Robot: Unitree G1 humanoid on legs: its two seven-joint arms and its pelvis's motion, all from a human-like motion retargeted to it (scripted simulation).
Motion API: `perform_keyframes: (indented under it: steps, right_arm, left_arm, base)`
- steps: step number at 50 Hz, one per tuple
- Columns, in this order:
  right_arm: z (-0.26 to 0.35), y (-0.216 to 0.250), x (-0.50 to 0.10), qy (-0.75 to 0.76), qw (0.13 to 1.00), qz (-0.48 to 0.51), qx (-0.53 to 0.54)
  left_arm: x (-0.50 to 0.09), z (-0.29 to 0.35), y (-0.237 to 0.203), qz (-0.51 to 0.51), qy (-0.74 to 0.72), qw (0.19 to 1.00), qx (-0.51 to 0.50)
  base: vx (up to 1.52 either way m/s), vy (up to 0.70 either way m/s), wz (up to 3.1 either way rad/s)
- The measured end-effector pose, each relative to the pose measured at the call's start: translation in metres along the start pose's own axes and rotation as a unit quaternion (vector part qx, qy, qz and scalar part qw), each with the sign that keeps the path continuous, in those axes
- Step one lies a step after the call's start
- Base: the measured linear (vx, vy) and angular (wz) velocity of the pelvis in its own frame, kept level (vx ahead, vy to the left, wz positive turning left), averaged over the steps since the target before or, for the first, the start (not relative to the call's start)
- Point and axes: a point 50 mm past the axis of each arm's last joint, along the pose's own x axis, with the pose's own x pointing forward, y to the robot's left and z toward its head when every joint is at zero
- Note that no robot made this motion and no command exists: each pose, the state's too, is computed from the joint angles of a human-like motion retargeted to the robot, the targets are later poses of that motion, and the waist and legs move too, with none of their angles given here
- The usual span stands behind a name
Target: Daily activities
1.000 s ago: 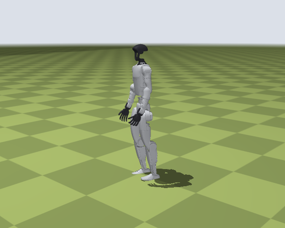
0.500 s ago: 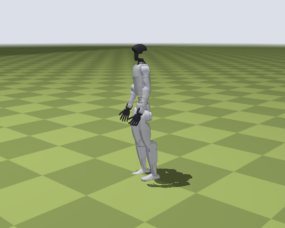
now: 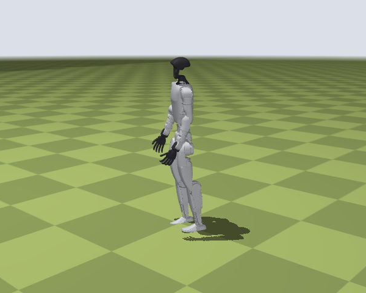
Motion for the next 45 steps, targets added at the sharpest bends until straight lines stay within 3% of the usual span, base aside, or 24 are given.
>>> perform_keyframes:
  steps: [45]
  right_arm:
    - [-0.001,-0.029,-0.001,0.029,0.992,-0.015,-0.122]
  left_arm:
    - [0.008,0.022,-0.035,-0.082,-0.018,0.987,0.138]
  base:
    - [0.0,0.0,0.0]
